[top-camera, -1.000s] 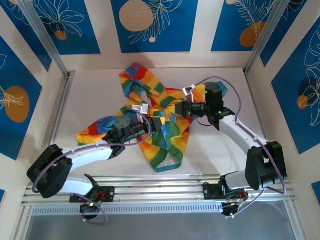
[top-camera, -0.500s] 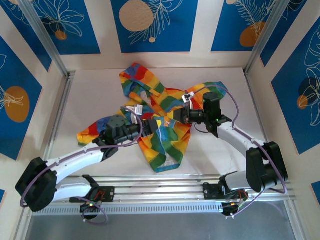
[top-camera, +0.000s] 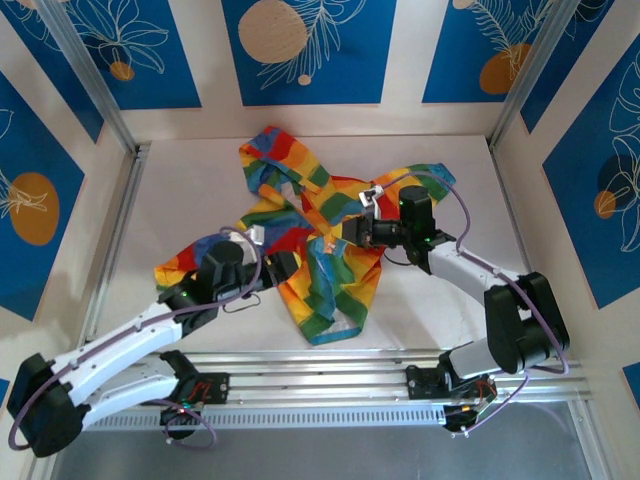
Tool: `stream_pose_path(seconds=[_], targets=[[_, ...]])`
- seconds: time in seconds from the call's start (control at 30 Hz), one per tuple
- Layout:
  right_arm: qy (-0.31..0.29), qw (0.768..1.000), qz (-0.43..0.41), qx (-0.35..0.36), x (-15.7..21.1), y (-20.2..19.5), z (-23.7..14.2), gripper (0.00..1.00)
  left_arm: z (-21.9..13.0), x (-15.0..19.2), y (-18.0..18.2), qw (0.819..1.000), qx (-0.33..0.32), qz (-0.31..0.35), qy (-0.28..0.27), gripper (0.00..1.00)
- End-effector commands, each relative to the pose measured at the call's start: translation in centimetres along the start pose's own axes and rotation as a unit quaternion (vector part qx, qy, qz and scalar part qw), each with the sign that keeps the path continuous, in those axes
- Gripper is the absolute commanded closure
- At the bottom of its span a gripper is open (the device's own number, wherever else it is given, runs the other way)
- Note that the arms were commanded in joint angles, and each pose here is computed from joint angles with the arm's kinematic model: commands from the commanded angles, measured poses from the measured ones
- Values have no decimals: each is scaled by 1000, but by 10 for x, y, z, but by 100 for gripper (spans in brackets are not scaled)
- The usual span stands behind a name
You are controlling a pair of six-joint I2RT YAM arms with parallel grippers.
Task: Zip up the jacket
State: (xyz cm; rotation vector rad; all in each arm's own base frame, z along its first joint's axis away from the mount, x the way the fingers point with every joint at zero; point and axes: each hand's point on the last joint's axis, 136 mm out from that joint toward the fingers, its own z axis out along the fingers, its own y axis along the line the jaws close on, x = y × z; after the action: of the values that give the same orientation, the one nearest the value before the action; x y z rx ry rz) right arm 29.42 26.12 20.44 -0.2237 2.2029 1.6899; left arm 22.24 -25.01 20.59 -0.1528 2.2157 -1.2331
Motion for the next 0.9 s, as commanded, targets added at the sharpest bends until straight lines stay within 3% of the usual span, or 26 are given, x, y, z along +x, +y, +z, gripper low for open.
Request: stream_pose_path(seconds=[0.0, 0.33, 0.67, 0.87], targets=[[-3, 1000, -8, -5, -5, 5, 3, 100, -7, -7, -2, 999, -22, -25, -16, 49], [3, 1000, -4, -2, -3, 3, 4, 100, 34, -1, -78, 996, 75, -14, -37, 46], [10, 1000, -3, -5, -1, 5, 2, 100, 35, -11, -36, 994, 10, -49, -92, 40], [14, 1000, -1, -9, 0, 5, 3, 100, 42, -18, -42, 992, 56, -61, -96, 45]])
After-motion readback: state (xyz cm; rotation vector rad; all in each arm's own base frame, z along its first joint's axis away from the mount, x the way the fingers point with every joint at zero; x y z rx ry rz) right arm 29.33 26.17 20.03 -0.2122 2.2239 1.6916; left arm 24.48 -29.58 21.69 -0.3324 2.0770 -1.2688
